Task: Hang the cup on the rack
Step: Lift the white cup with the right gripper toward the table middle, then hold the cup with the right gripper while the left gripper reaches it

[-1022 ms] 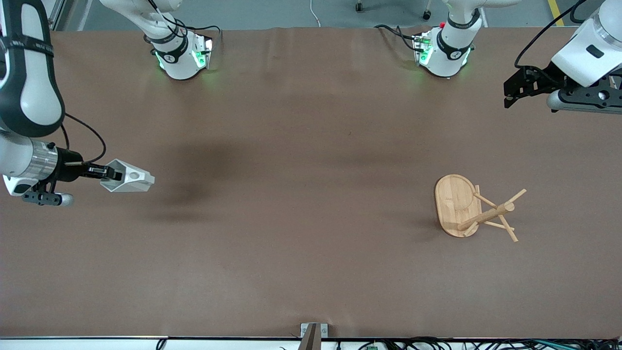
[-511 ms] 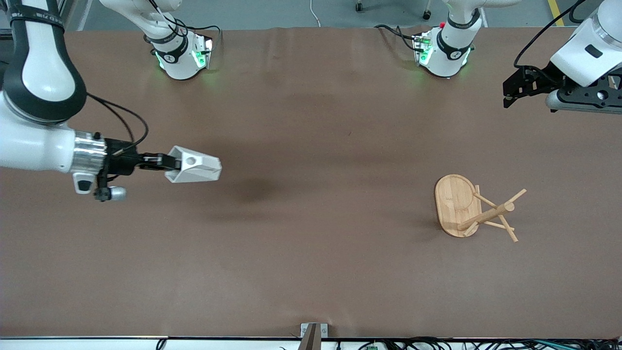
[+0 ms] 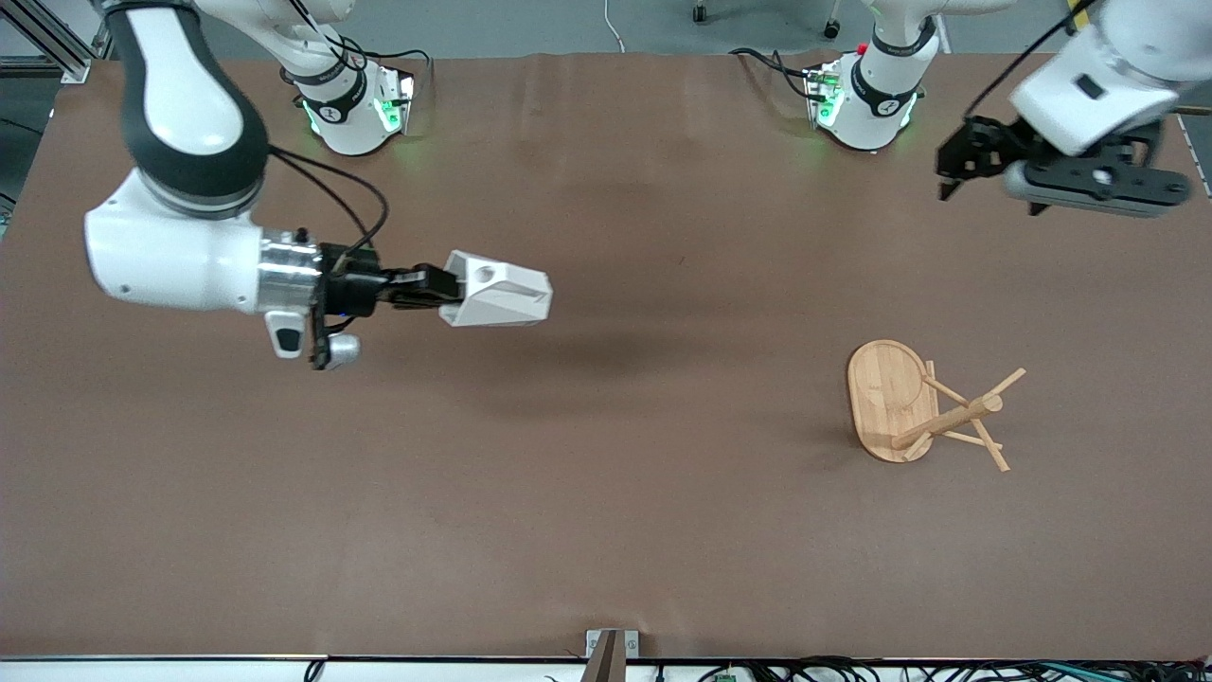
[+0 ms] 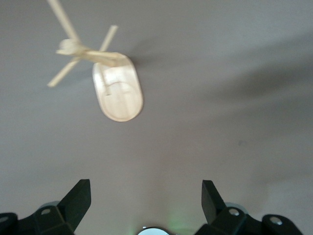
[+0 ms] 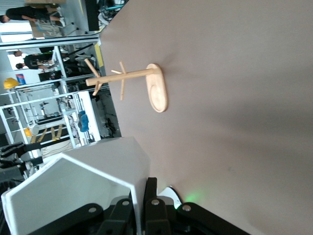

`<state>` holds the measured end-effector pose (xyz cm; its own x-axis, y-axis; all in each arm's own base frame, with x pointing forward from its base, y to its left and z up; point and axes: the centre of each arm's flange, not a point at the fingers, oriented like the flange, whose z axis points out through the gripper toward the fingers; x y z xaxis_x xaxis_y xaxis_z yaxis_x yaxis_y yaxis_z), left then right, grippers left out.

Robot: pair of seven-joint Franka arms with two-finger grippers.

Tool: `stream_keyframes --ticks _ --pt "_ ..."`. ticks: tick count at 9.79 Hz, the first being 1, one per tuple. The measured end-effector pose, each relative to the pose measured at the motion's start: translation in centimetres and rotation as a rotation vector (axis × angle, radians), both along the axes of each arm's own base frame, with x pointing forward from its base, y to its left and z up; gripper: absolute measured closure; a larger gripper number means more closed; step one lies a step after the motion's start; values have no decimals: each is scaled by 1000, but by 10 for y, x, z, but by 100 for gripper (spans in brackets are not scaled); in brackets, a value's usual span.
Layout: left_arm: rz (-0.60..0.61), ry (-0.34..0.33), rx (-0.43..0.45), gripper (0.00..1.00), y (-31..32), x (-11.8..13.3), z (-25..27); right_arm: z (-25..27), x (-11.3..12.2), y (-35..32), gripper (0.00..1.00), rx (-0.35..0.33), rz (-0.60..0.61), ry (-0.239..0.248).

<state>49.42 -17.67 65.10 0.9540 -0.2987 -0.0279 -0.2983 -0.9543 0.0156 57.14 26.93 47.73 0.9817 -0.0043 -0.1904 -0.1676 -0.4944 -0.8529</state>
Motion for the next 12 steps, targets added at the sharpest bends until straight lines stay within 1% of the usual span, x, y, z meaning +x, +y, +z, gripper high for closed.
stream_keyframes --ticks 1,3,4,5,6,7,8,11,12 --pt "-80 3 -7 0 -41 -12 -4 -1 -8 18 95 33 2 16" --pt "-275 0 -31 0 -131 -43 -11 -4 -15 30 95 110 -13 55" --pt "-374 -10 -54 0 -170 -60 -13 -10 -17 33 95 134 -12 55" --pt "-479 -41 -83 0 -200 -74 -12 -20 -22 36 95 149 -5 54" --pt "-600 -94 -117 0 -218 -80 -9 -29 -28 42 95 163 -1 55" --pt "-725 -149 -146 0 -225 -75 -7 -31 -32 47 95 167 -2 53" --pt "-819 -181 -164 0 -226 -64 -9 -30 -33 51 95 169 -3 50" --pt "-1017 -227 -233 0 -243 -46 -4 -39 -38 52 95 162 3 52" --pt "-1071 -234 -255 0 -245 -36 -6 -44 -40 52 95 158 7 55"
